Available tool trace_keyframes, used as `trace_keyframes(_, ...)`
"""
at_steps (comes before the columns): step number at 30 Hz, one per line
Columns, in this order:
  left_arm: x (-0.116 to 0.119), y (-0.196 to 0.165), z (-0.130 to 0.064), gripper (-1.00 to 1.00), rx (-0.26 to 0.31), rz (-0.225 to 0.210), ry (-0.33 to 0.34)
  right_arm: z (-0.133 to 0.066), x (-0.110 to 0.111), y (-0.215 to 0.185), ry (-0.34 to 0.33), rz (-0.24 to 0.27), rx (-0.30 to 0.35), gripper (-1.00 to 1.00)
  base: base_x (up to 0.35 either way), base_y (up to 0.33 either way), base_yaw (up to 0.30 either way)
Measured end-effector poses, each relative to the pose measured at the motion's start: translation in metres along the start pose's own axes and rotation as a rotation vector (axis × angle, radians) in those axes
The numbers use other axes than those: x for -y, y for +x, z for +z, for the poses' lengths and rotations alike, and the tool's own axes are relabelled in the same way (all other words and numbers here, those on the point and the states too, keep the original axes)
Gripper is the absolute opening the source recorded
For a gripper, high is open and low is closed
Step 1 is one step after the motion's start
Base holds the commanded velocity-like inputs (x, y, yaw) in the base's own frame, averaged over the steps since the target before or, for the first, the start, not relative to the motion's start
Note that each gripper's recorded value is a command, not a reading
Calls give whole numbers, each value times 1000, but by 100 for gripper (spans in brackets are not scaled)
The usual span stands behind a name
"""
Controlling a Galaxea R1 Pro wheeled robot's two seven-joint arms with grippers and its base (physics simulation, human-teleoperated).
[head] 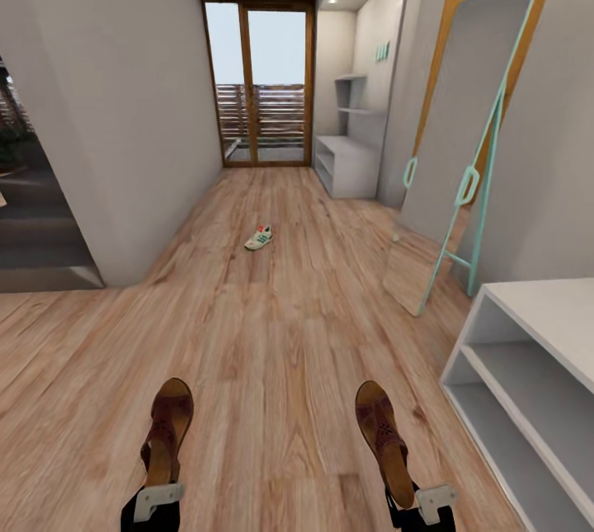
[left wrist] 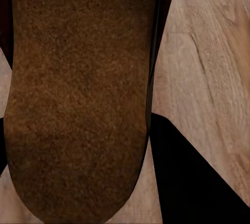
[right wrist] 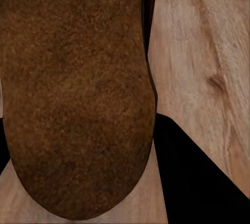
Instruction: Pick up the two gym shoes and the two sandals from the corridor floor and place them onto the hallstand (shoe rack) in the corridor, making sure they are on the rack and not on the floor. Arrange them so the two gym shoes are next to each other and the two sandals are next to each other.
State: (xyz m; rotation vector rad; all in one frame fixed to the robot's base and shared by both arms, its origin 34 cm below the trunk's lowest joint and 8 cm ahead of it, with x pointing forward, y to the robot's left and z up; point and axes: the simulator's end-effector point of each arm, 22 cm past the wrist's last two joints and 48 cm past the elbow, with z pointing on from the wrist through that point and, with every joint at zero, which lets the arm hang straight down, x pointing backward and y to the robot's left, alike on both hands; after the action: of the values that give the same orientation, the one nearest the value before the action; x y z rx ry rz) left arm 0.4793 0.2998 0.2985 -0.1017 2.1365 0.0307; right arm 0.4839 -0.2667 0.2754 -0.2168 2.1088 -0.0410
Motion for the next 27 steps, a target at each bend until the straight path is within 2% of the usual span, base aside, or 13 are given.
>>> trace_keyframes(27, 2, 2, 0, -100, -4, 0, 5, -3, -1, 8, -2, 2, -19, -100, 335, 0, 0)
